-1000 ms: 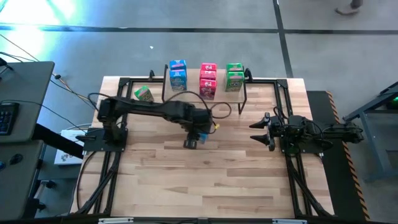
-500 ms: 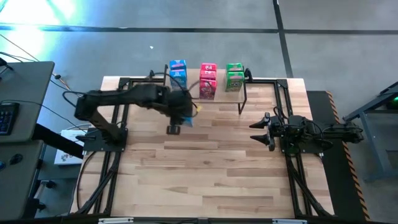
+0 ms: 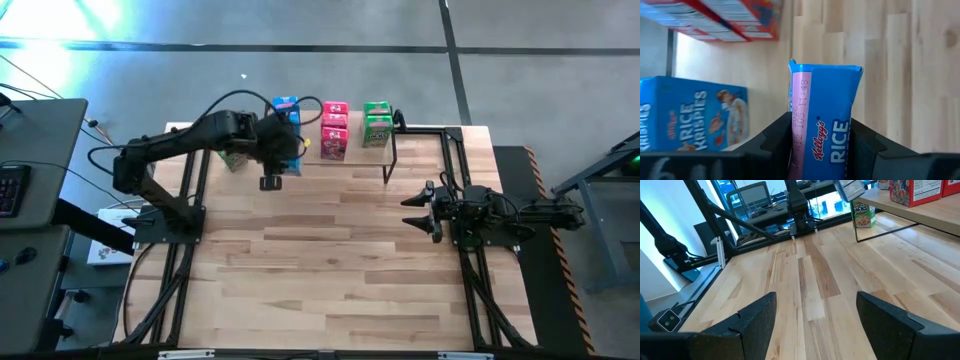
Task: Stack cereal on shelf
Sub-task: Put the blue cereal box on the shelf aligned with the other blue cereal boxes
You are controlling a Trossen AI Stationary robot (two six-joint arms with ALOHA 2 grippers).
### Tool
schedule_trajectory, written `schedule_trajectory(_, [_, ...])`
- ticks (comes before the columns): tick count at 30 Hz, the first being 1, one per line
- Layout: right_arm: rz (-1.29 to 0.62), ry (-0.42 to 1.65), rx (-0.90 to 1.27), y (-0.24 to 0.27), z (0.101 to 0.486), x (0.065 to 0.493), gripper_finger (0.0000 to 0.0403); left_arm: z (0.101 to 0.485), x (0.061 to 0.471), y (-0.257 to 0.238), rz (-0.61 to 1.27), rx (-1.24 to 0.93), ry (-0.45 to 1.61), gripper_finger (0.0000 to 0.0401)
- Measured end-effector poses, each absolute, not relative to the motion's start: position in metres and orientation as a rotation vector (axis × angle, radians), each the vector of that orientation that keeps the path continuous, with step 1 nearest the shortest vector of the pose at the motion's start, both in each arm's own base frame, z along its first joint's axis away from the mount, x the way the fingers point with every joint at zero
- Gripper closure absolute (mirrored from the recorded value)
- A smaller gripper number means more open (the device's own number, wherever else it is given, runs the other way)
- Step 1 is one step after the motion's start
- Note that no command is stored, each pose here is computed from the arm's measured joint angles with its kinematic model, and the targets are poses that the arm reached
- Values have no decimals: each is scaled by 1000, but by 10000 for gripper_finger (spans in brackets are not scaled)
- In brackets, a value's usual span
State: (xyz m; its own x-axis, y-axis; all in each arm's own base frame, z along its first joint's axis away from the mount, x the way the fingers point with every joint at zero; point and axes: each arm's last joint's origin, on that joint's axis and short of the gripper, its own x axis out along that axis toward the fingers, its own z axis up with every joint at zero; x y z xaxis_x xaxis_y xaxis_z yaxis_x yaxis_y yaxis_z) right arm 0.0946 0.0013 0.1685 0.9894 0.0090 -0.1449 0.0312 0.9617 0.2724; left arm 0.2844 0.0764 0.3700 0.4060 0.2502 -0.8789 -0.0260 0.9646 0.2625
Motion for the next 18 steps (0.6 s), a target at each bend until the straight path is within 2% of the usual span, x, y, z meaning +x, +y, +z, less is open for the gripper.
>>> schedule_trajectory(18, [-11, 146, 278, 1, 168, 95, 135, 372, 274, 119, 254, 245, 1129, 267])
